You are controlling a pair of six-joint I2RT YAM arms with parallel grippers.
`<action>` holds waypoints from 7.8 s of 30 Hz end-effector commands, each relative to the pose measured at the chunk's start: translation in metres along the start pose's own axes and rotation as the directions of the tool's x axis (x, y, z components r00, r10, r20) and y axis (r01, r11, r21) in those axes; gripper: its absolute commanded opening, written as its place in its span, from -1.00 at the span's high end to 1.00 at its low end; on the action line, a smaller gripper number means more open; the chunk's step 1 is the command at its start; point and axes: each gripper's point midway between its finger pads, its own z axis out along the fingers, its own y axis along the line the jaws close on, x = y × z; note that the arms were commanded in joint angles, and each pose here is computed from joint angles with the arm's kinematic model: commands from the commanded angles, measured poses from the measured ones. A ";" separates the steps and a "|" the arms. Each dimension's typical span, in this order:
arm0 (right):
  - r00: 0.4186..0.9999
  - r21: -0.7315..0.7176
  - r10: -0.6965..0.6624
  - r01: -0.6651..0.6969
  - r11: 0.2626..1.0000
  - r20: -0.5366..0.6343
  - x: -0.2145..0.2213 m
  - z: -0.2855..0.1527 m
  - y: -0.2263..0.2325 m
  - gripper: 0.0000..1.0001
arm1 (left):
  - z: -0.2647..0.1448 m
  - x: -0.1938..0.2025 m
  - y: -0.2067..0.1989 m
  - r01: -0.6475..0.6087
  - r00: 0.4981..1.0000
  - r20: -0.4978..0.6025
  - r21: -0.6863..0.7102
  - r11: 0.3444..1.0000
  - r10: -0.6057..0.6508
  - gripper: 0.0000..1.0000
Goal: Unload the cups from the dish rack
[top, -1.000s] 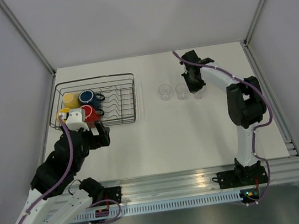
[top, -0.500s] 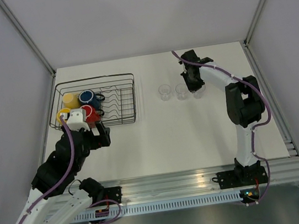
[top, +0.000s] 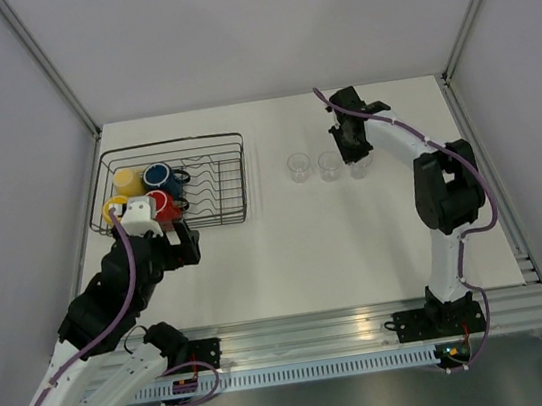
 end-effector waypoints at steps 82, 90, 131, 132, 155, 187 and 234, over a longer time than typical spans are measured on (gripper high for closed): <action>0.728 -0.703 0.439 0.084 0.706 0.527 0.038 -0.261 0.082 -0.96 | 0.214 0.082 0.145 0.203 0.673 -0.461 -0.637 0.743 -0.579 -0.97; 0.730 -0.705 0.436 0.088 0.703 0.527 0.039 -0.259 0.083 -0.96 | 0.216 0.093 0.146 0.186 0.655 -0.484 -0.641 0.745 -0.580 -0.93; 0.724 -0.719 0.413 0.163 0.676 0.553 0.039 -0.276 0.090 -0.96 | 0.161 -0.067 0.095 0.356 0.832 -0.302 -0.354 0.865 -0.466 0.95; 0.717 -0.723 0.414 0.181 0.667 0.561 0.039 -0.278 0.092 -0.95 | 0.153 -0.078 0.089 0.368 0.842 -0.281 -0.323 0.872 -0.460 0.95; 0.615 -0.802 0.550 0.566 0.191 0.565 0.054 -0.360 0.176 -0.87 | 0.049 -0.139 -0.156 0.662 0.749 -0.471 0.570 0.487 -0.466 0.95; 0.438 -0.588 0.559 0.801 0.113 0.704 0.059 -0.406 0.208 0.99 | 0.014 -0.100 -0.220 0.896 0.424 -0.770 0.432 0.100 -0.477 0.95; 0.953 -0.276 -0.153 0.226 0.934 0.262 0.048 -0.140 0.180 0.99 | -0.022 -0.106 0.033 0.154 0.969 0.218 -0.178 0.972 -0.113 -0.99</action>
